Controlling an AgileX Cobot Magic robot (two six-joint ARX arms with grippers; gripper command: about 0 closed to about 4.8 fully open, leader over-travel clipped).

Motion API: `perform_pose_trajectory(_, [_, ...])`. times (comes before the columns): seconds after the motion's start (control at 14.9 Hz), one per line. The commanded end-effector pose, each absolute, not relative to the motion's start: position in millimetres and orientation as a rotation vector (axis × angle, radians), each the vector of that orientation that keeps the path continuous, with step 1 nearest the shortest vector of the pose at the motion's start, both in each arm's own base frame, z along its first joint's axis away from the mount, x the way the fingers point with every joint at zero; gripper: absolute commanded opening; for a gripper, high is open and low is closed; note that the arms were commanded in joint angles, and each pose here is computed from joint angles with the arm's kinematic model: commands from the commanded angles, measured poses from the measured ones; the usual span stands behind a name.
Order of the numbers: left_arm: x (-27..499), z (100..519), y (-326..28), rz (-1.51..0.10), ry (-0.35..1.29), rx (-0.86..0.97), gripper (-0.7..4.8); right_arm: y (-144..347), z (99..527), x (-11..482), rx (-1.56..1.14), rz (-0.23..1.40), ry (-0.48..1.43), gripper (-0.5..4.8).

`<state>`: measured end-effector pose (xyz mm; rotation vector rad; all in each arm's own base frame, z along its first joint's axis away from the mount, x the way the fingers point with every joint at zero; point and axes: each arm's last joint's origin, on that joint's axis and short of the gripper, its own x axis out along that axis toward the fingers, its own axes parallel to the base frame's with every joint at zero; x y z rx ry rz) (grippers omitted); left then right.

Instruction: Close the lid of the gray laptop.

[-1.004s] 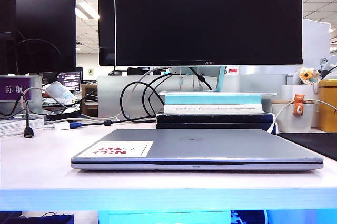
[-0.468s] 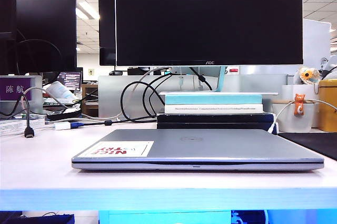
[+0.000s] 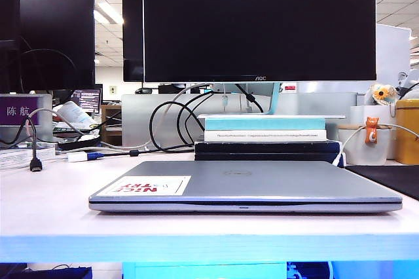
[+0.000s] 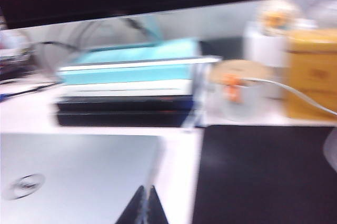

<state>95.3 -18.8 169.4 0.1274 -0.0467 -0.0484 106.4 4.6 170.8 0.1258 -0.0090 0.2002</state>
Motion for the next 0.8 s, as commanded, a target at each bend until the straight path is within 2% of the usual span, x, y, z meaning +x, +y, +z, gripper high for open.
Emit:
perform_pose_trajectory(0.07, [96.7,167.2,-10.2,-0.027,-0.022,0.101,-0.05,5.6,171.8,105.6,0.116,0.235,-0.031,-0.02])
perform_pose_trajectory(0.27, [97.1,170.3,0.0,0.078,-0.050,0.059,-0.05,5.6,171.7,105.7,0.097,0.233,-0.032,-0.02])
perform_pose_trajectory(0.8, [97.2,169.2,-0.1,0.076,-0.039,0.060,-0.05,6.2,170.0,105.6,0.100,0.252,-0.013,-0.02])
